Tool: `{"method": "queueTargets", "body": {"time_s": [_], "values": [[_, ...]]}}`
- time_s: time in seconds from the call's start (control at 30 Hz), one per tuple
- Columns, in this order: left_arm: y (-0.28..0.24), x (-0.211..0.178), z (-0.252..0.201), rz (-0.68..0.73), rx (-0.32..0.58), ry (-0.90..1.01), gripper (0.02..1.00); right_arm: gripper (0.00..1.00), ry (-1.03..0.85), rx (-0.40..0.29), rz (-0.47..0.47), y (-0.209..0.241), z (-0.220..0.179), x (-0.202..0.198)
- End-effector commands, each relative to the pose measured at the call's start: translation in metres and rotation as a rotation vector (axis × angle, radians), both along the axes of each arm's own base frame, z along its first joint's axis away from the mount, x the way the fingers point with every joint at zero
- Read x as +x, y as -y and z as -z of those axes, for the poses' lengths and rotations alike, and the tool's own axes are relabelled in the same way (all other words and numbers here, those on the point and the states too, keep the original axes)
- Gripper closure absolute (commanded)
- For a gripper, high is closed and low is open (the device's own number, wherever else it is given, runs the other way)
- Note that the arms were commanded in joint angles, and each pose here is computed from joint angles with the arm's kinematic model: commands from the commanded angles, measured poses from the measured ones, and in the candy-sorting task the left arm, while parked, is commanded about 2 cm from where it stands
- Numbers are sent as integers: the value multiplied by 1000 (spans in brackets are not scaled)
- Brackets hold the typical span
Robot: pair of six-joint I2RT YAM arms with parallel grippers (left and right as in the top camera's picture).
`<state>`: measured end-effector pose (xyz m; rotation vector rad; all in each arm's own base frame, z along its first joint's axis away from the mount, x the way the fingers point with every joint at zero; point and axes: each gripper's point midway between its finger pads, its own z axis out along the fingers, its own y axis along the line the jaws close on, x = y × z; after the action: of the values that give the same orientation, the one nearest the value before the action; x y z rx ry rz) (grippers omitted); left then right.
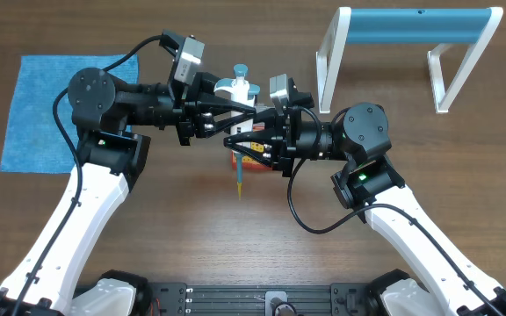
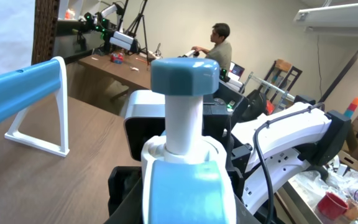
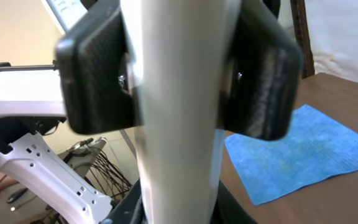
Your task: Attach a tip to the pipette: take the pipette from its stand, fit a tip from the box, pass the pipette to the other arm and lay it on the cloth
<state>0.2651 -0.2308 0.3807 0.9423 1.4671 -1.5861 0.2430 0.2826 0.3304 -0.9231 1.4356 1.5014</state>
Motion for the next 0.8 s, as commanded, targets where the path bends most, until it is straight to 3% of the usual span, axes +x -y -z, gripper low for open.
{"method": "queueTargets", "body": {"time_s": [0.03, 0.07, 0.3, 0.53, 0.8], "values": [[0, 7, -7, -29, -13, -15, 991, 292, 39, 8, -15, -1, -8, -3], [0, 7, -6, -28, -12, -11, 991, 69, 39, 8, -15, -1, -8, -3], [-3, 9, -4, -38, -7, 38, 991, 64, 35, 7, 29, 10, -8, 10], [-20, 22, 6, -81, 19, 10, 991, 64, 16, -20, 98, 55, -1, 36], [-54, 63, 56, -303, 110, -146, 991, 62, 16, -53, 262, 104, 10, 70]]}}
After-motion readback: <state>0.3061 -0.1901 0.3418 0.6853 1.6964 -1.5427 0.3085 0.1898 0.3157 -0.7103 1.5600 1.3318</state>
